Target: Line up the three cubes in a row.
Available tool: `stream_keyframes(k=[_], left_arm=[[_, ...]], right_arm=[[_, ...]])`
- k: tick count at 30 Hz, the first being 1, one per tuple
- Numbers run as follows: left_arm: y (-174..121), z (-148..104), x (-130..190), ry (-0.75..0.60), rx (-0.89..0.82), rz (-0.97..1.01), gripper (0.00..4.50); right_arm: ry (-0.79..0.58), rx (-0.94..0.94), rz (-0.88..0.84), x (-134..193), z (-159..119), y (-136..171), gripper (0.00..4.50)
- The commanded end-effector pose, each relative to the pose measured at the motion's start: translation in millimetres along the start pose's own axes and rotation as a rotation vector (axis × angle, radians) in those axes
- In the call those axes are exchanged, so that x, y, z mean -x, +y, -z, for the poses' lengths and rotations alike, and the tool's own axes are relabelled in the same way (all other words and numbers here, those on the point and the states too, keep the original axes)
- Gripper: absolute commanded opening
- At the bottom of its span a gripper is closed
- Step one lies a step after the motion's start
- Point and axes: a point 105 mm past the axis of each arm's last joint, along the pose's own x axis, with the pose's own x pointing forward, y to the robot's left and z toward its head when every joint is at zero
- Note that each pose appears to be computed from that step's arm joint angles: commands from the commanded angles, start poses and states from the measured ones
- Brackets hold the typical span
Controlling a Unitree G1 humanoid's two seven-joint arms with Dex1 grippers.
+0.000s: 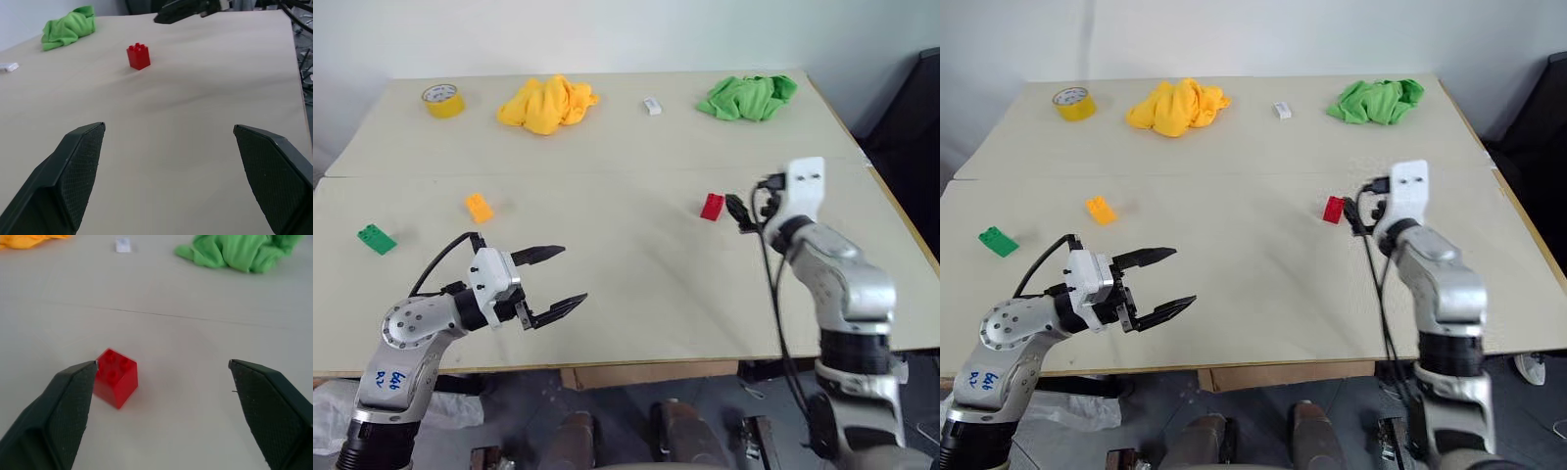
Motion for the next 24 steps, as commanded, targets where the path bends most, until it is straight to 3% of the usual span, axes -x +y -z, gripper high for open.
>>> stream_keyframes(k=[1,13,16,22,24], left_arm=[[-3,-7,1,-0.019,-0.022,0.0,4.46],[-4,-5,-3,-0.024,-0.016,-0.02,4.46],[-5,-5,-5,-0.027,-0.016,-0.019,4.5],[-5,-6,-6,-0.033,-0.015,-0.025,4.5],[-5,-4,-6,-0.034,-0.009,-0.035,4.5]], right_arm=[[0.04,-0.08,0.132,-10,-3,-4,4.5],[0.098,-0.063,0.138,-36,20,26,4.5],[0.081,-0.068,0.147,-40,18,28,3.89],[0.058,-0.082,0.167,-42,18,27,1.89],[0.048,-0.074,0.148,-42,17,29,1.46]])
